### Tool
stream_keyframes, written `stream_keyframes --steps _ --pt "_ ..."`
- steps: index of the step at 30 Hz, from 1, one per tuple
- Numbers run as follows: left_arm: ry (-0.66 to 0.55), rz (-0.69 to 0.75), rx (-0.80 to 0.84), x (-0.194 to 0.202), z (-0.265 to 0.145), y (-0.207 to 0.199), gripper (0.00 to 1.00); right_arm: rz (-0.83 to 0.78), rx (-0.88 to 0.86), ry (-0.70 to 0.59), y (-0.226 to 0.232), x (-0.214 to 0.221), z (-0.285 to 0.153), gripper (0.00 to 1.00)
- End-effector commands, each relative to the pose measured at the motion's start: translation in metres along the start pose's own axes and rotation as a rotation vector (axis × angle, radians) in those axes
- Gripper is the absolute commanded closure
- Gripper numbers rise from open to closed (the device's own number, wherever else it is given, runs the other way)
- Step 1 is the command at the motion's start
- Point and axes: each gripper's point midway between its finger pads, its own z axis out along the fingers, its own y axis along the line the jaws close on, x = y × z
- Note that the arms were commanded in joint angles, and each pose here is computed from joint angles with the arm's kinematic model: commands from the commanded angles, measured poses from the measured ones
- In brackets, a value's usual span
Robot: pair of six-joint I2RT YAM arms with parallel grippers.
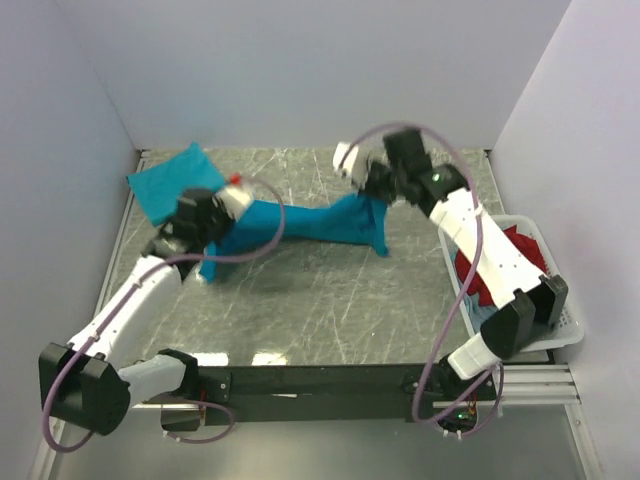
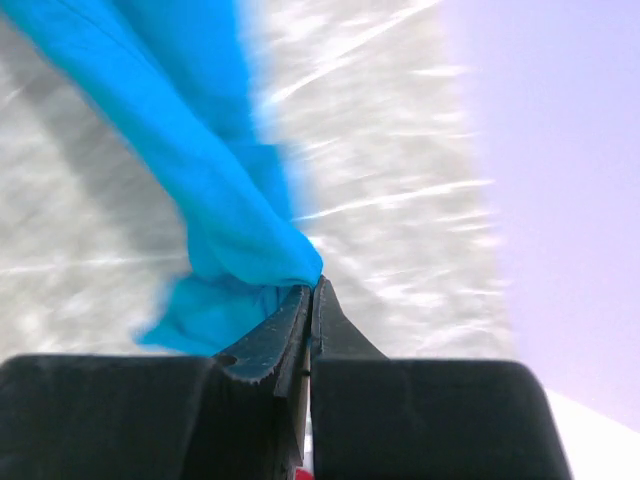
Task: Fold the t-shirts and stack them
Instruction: Flatten the tshirt out
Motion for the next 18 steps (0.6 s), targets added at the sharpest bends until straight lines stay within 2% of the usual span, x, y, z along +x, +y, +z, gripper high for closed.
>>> stream_keyframes --steps 1,3,4,6,8,10,11,12,13,15,16,18 --pt "-0.280 -0.022 -0.170 -0.106 -0.038 0.084 1.00 0.086 0.253 -0.136 -0.086 -0.051 -0.061 1.00" --pt "-0.411 -0.024 -0.242 -0.155 -0.074 0.115 1.00 0.109 0.317 -0.234 -0.108 -0.075 -0.091 1.00" --pt "-0.475 -0.028 -0.265 -0.172 -0.094 0.123 1.00 0.109 0.364 -0.306 -0.119 -0.089 -0.119 1.00" --pt "-0.604 -0.021 -0.284 -0.204 -0.134 0.134 1.00 0.104 0.405 -0.392 -0.123 -0.101 -0.147 1.00" --pt "-0.740 0.008 -0.254 -0.223 -0.174 0.127 1.00 0.089 0.394 -0.453 -0.105 -0.100 -0.169 1.00" --pt "-0.813 0.047 -0.208 -0.221 -0.198 0.110 1.00 0.053 0.342 -0.471 -0.073 -0.087 -0.171 1.00" --pt "-0.846 0.068 -0.135 -0.221 -0.202 0.093 1.00 0.047 0.328 -0.463 -0.062 -0.079 -0.169 1.00" --pt "-0.820 0.066 -0.077 -0.206 -0.191 0.077 1.00 0.028 0.308 -0.446 -0.049 -0.069 -0.164 1.00" --pt "-0.829 0.068 -0.038 -0.198 -0.198 0.065 1.00 0.023 0.256 -0.415 -0.023 -0.050 -0.153 1.00" --pt "-0.745 0.032 0.148 -0.161 -0.174 0.020 1.00 0.018 0.202 -0.359 0.005 -0.024 -0.140 1.00" --pt "-0.745 0.021 0.207 -0.149 -0.178 0.003 1.00 0.027 0.158 -0.317 0.029 -0.001 -0.129 1.00" --pt "-0.643 -0.030 0.401 -0.103 -0.160 -0.047 1.00 0.006 0.069 -0.256 0.062 0.030 -0.119 1.00"
